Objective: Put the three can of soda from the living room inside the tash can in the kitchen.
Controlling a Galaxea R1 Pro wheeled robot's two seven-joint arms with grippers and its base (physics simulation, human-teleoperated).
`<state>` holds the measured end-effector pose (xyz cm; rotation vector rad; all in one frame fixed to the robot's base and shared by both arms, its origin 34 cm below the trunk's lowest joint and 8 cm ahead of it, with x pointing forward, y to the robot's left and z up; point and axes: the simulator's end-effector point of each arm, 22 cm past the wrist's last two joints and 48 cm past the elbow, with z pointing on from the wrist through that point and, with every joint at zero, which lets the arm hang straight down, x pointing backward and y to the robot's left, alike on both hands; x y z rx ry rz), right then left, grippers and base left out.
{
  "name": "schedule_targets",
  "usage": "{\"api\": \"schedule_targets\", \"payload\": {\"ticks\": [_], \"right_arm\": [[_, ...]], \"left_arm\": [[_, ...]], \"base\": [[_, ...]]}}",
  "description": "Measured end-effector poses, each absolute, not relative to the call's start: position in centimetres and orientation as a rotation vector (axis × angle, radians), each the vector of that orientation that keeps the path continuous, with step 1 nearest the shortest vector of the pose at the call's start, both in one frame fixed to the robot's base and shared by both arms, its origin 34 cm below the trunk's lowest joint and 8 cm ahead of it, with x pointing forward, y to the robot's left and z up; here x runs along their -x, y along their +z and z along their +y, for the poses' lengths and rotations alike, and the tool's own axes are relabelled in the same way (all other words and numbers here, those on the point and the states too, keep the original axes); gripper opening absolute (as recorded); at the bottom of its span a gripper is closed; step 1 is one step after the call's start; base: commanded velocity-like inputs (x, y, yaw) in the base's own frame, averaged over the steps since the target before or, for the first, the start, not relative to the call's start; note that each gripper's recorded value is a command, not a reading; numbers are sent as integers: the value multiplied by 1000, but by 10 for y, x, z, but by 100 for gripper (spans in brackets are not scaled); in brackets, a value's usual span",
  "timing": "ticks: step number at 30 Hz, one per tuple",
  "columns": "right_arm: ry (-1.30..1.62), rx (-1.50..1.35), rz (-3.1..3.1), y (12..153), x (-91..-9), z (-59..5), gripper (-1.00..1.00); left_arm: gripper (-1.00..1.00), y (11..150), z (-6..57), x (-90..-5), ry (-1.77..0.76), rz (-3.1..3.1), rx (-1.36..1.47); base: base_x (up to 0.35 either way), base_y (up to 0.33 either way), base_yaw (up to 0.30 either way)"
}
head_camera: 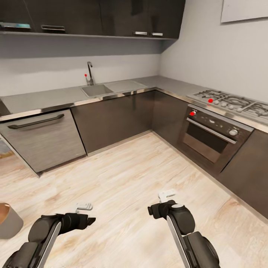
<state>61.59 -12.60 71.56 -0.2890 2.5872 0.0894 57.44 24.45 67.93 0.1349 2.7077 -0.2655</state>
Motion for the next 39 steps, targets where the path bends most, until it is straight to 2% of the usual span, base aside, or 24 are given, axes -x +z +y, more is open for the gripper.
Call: {"api": "schedule_targets", "payload": {"ticks": [23, 39], "right_arm": [[90, 295, 2608, 705, -613, -126, 100], [104, 310, 2622, 698, -610, -120, 100]], "left_arm": [[100, 675, 248, -579, -260, 2715, -134], [100, 667, 247, -575, -265, 2732, -131]], "base": [[0, 9, 238], [-29, 271, 226]]}}
